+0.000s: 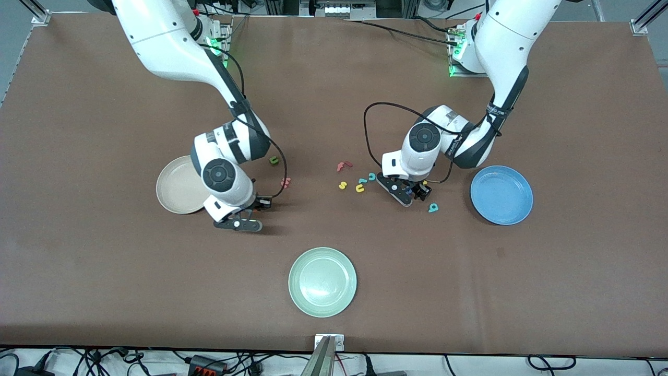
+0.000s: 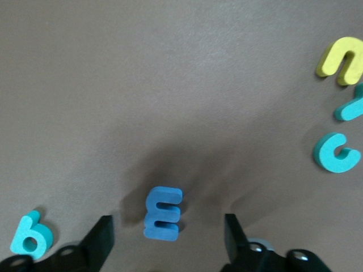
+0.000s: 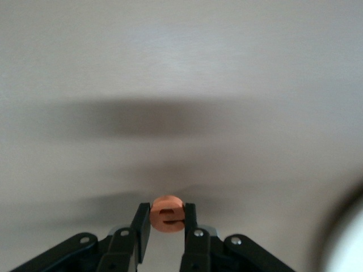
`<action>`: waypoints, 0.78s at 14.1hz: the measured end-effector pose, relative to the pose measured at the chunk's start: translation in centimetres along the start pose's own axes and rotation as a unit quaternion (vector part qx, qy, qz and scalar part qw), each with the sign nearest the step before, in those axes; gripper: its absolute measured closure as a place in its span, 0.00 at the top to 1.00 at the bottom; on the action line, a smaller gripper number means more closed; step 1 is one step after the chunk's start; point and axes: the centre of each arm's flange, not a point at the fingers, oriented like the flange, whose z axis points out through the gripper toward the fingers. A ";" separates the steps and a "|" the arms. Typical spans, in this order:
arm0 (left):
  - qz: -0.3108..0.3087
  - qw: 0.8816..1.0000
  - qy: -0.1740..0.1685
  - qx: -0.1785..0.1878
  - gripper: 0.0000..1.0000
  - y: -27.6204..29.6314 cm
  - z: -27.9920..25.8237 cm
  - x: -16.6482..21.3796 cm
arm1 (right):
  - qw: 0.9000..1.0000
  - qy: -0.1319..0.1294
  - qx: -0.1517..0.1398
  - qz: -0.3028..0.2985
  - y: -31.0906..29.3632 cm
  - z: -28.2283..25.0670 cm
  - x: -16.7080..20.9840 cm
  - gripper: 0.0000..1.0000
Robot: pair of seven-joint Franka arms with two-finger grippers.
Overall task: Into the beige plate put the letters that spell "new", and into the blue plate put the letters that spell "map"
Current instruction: 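Drop the orange e on the white plate while the left gripper grasps blue E, then place the blue E on the blue plate while the right gripper reaches letters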
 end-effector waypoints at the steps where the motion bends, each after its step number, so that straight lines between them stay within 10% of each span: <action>1: 0.000 1.000 0.000 0.000 0.72 -0.1 0.0 0.0 | 1.000 -0.020 -0.009 0.010 2.0 -1.9 0.2 0.28; 7: -0.001 1.000 0.003 0.000 0.26 -0.2 -0.2 0.2 | 0.992 -0.120 -0.020 0.027 16.4 -2.0 -1.0 0.28; 11: -0.027 0.999 -0.019 0.016 0.27 -3.8 -3.9 0.2 | 0.991 -0.126 -0.022 0.029 17.2 2.2 -3.1 0.28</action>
